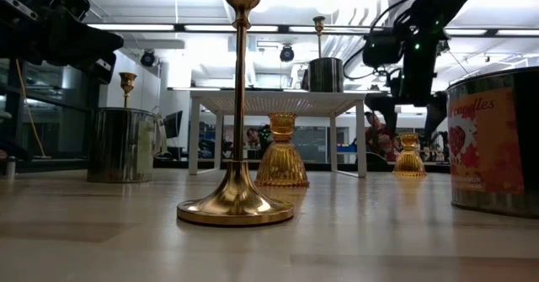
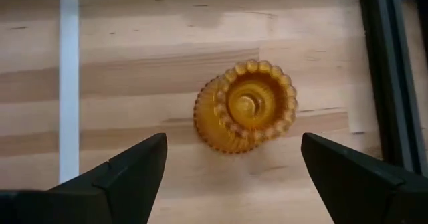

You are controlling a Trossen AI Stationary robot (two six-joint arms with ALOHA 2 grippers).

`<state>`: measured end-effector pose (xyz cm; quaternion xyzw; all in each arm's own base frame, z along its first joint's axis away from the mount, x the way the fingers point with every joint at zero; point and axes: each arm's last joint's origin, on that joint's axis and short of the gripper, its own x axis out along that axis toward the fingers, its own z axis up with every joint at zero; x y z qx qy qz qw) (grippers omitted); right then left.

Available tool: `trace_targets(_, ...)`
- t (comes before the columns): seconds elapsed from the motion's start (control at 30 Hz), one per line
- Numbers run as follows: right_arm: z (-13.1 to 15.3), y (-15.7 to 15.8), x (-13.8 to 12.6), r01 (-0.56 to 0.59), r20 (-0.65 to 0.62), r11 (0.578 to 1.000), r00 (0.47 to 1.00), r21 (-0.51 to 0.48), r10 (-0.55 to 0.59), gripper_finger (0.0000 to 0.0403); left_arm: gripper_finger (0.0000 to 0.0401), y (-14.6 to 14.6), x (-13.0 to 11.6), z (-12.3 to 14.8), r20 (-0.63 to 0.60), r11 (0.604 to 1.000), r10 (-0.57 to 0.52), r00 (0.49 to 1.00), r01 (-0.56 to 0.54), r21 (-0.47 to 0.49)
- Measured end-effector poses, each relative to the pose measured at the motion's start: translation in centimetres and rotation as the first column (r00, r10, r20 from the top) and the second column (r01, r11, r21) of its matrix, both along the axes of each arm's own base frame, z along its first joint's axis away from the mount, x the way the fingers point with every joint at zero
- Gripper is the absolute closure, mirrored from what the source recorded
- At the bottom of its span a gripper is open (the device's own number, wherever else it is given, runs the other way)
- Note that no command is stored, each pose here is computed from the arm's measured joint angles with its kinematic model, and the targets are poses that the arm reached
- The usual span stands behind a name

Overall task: Pick & Place candle stick holders
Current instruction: Put the top orange glass candle holder on the shelf

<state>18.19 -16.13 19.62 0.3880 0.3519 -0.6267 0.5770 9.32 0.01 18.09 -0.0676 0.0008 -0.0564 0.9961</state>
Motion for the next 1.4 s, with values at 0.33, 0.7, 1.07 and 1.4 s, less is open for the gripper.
trace_targets(0.33,-0.4,-1.5,-0.3,0.053,0.040,0.998,0.998,-0.017,-0.053,0.0070,0.0401,0.0,0.0,0.0,0.000,1.000,0.000,1.000,0.000,0.000)
trace_targets(0.7,-0.4,-1.8,-0.6,0.070,0.040,0.997,0.997,-0.017,-0.070,0.0104,0.0401,0.0,0.0,0.0,0.000,1.000,0.000,1.000,0.000,0.000)
trace_targets(1.07,-0.4,-1.8,-0.6,0.070,0.039,0.997,0.997,-0.016,-0.070,0.0156,0.0401,0.0,0.0,0.0,0.000,1.000,0.000,1.000,0.000,0.000)
trace_targets(1.4,-0.4,-1.8,-0.6,0.066,0.037,0.998,0.997,-0.012,-0.066,0.0204,0.0401,0.0,0.0,0.0,0.000,1.000,0.000,1.000,0.000,0.000)
